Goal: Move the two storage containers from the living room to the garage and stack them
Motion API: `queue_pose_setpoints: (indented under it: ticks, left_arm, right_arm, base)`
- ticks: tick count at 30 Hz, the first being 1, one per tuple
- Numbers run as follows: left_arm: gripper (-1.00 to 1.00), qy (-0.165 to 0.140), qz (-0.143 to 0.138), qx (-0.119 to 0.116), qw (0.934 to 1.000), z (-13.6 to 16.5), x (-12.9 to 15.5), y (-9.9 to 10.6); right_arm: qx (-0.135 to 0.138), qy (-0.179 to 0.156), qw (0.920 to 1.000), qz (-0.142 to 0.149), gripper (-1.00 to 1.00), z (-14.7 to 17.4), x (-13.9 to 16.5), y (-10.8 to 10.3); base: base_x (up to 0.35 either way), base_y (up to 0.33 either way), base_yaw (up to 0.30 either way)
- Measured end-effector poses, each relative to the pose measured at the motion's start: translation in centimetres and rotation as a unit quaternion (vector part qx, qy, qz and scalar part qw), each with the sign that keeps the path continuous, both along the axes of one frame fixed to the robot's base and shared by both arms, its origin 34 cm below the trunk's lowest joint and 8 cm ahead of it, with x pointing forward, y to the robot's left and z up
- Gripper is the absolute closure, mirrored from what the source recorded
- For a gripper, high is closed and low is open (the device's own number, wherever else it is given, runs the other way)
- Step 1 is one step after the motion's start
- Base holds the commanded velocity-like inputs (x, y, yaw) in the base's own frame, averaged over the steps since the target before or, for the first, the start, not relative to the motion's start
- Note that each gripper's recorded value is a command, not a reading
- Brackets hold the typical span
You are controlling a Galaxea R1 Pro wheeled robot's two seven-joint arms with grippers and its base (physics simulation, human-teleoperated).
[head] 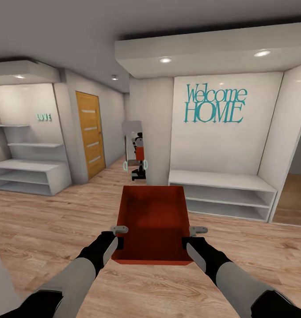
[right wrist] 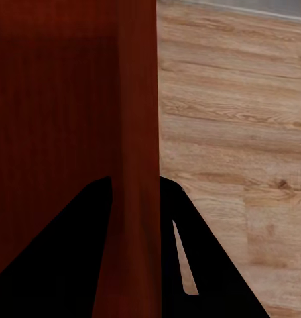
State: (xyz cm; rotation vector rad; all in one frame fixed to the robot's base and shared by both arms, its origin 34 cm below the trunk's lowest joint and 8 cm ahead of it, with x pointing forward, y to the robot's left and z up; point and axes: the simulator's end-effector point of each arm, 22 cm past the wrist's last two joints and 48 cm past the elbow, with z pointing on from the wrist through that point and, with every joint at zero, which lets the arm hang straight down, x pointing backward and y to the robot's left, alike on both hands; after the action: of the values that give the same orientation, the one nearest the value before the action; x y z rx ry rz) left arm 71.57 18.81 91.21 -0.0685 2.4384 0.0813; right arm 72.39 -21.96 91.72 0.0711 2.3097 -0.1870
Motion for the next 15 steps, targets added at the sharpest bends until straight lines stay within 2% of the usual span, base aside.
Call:
queue_pose_setpoints:
  ticks: [3, 11, 15]
  left_arm:
    - [1.0, 0.0, 0.0, 0.0, 1.0, -0.01, 0.0, 0.0]
    - [1.0, 0.0, 0.0, 0.0, 1.0, -0.01, -0.01, 0.02]
    - [1.0, 0.0, 0.0, 0.0, 1.0, -0.01, -0.01, 0.0]
  right_arm:
    - [0.0, 0.0, 1.0, 0.0, 1.0, -0.01, -0.01, 0.0]
    - [0.0, 0.0, 1.0, 0.0, 1.0, -0.01, 0.0, 0.02]
    - [0.0, 0.0, 1.0, 0.0, 1.0, -0.01, -0.01, 0.0]
  base:
    - [0.322, 0.0, 0.059]
    - [0.322, 0.0, 0.224]
    - [0.322, 0.0, 0.054]
